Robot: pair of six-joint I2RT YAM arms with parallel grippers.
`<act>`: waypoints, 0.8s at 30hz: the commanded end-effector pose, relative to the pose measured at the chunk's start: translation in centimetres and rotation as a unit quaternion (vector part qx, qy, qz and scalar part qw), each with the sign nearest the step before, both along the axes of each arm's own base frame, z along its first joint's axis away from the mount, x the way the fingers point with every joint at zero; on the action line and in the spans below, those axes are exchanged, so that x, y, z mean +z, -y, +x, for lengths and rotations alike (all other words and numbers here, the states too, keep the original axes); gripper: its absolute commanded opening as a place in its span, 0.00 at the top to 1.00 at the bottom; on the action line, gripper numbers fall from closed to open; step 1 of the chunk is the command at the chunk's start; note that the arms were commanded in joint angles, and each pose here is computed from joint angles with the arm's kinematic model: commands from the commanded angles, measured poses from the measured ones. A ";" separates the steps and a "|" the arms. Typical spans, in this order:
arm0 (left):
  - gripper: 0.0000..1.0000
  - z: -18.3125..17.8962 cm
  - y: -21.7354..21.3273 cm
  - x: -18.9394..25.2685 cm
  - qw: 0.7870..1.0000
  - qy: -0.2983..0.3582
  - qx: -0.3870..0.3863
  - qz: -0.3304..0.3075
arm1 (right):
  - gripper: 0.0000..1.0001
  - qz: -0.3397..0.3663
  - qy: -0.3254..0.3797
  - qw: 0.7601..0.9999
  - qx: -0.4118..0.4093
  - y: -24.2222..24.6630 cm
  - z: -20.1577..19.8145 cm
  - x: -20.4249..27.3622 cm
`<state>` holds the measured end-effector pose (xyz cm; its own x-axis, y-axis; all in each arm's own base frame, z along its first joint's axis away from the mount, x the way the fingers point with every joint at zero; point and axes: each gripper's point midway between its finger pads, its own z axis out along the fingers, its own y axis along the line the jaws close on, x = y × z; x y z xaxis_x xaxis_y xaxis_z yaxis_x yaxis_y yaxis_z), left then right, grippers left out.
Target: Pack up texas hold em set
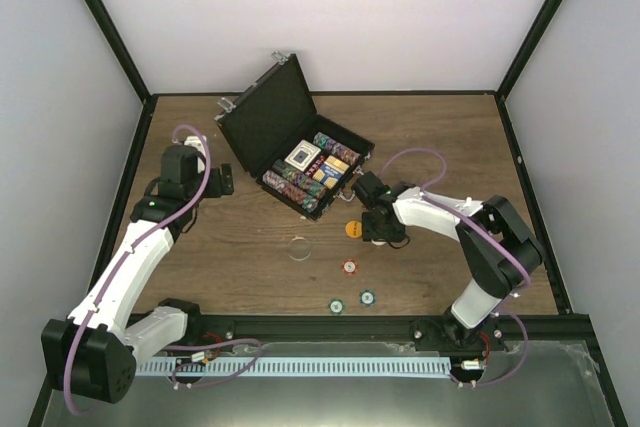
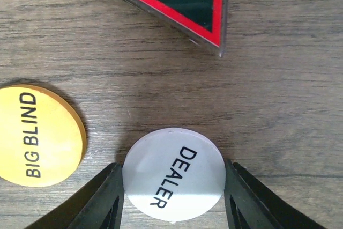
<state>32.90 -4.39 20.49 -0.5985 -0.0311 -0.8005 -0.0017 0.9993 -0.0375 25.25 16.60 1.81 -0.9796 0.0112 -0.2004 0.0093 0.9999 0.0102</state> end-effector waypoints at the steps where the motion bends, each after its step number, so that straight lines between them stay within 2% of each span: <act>1: 0.00 0.1 0.2 -0.1 1.000 0.003 -0.006 -0.003 | 0.54 0.005 0.029 1.000 0.004 -0.7 1.2 2.5; 11: 0.00 0.1 0.3 -0.2 1.000 0.001 -0.006 -0.004 | 0.54 0.034 0.100 0.994 0.039 -4.5 6.7 7.5; 24: 0.00 0.2 0.5 -0.4 1.000 -0.002 -0.011 -0.006 | 0.55 0.048 0.154 0.983 0.086 -11.1 15.6 8.7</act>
<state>32.88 -4.66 20.44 -0.6010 -0.0309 -0.7986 0.0106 0.9989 -0.0466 38.60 25.94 9.30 -0.8938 -0.0814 -0.4411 -0.1329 0.9873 0.0872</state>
